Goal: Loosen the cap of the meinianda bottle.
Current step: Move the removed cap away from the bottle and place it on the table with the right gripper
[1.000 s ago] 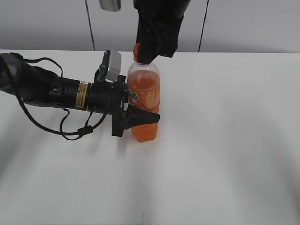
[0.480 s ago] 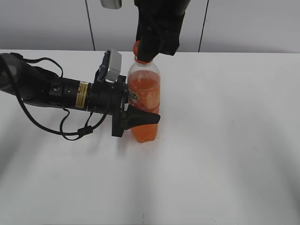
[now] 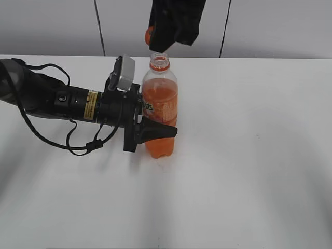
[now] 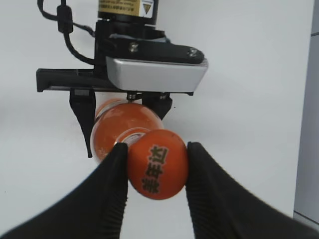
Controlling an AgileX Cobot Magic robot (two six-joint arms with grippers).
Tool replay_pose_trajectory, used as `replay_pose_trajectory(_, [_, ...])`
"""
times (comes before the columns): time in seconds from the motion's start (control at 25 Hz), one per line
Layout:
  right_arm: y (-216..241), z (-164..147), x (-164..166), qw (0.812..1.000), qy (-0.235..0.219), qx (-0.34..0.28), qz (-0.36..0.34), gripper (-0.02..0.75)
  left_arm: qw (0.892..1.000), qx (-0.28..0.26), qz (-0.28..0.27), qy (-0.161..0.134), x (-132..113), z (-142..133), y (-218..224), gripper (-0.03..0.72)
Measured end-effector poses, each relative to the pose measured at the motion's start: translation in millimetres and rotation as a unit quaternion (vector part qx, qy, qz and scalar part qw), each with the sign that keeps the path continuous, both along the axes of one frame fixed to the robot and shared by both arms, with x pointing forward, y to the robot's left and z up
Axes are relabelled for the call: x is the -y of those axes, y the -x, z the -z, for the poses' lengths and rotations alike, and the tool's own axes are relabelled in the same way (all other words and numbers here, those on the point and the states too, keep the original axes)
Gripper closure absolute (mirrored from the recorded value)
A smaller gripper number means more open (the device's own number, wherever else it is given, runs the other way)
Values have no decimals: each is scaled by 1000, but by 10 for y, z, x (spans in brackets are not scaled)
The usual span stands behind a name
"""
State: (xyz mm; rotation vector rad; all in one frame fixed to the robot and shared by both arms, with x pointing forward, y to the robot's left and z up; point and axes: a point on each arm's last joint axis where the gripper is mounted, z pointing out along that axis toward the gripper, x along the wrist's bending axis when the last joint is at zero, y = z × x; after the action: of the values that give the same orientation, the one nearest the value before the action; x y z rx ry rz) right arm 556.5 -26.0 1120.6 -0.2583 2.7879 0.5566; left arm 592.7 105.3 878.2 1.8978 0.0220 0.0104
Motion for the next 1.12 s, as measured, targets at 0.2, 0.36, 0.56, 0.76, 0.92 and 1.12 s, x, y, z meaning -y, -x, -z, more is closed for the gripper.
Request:
replay_pose_trajectory(0.2, [77,-232,62,999,-31,6,40,466,1000,0,0,0,3,0,1,270])
replay_pose_trajectory(0.36, [107,-301,93,996,-47,-6,81,466,1000,0,0,0,3,0,1,270])
replay_pose_trajectory(0.56, [92,-334,151,983,-56,-20,172,466,1000,0,0,0,3,0,1,270])
replay_pose_trajectory(0.76, [-53,-337,343,954,-63,-24,292,466,1000,0,1,0,2,0,2,270])
replay_pose_trajectory(0.92, [-299,-338,717,913,-93,-52,395,466,1000,0,2,0,2,1,4,270])
replay_pose_trajectory(1.12, [-609,-241,1394,839,-112,-79,526,466,1000,0,2,-1,2,1,5,270])
